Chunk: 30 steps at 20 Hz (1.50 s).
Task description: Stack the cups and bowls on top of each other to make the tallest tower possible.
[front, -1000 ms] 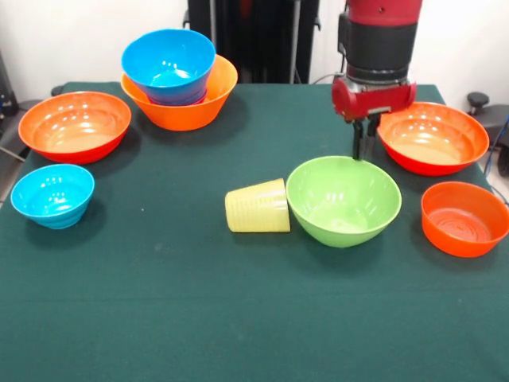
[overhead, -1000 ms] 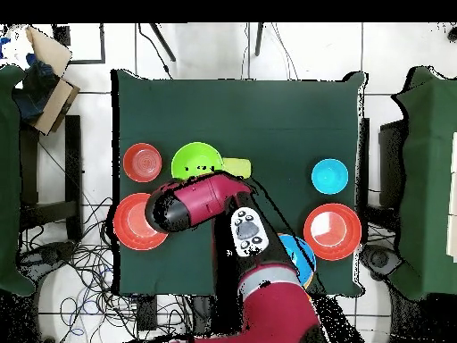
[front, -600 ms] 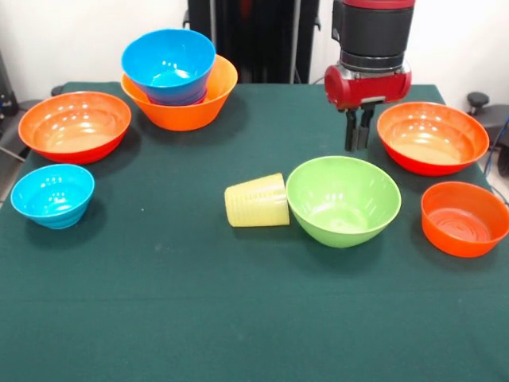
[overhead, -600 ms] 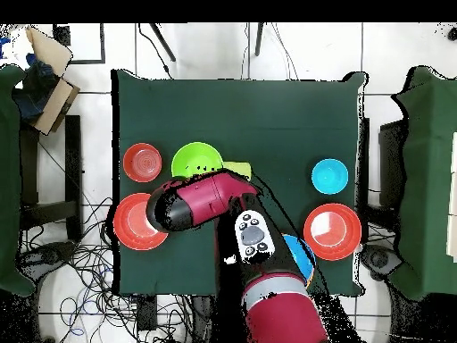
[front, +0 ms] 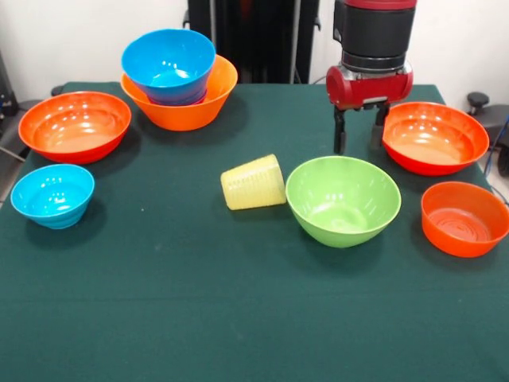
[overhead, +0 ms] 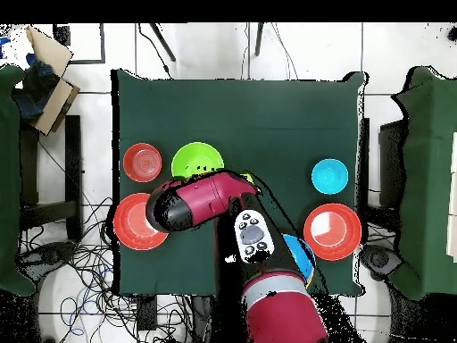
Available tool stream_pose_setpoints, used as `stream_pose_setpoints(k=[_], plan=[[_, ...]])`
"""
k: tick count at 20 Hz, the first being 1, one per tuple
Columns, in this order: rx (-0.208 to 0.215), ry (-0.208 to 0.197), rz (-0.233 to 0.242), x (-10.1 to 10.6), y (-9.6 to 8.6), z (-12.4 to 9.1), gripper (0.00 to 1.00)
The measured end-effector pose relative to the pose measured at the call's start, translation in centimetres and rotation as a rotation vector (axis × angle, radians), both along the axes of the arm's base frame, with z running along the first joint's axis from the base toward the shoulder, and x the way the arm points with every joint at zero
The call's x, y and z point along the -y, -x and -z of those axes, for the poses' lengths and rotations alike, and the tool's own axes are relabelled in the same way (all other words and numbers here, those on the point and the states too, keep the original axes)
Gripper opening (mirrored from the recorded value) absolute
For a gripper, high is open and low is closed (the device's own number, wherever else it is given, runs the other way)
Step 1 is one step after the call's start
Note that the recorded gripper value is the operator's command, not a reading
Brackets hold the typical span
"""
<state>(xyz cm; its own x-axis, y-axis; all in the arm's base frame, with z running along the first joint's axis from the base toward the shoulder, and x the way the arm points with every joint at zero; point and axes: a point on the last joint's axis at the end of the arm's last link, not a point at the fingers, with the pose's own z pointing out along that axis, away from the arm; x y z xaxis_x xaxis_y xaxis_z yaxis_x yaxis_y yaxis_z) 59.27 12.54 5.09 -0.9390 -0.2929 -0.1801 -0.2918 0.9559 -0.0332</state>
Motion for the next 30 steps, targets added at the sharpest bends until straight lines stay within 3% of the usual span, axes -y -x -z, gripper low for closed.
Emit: stream_pose_setpoints(k=[18,19,30], plan=[[-0.068,-0.022,-0.028,-2.8,1.2,5.0,1.00],[-0.079,-0.026,-0.030,-3.1,1.4,6.1,0.00],[-0.041,-0.025,-0.026,-3.2,-0.6,5.8,0.00]])
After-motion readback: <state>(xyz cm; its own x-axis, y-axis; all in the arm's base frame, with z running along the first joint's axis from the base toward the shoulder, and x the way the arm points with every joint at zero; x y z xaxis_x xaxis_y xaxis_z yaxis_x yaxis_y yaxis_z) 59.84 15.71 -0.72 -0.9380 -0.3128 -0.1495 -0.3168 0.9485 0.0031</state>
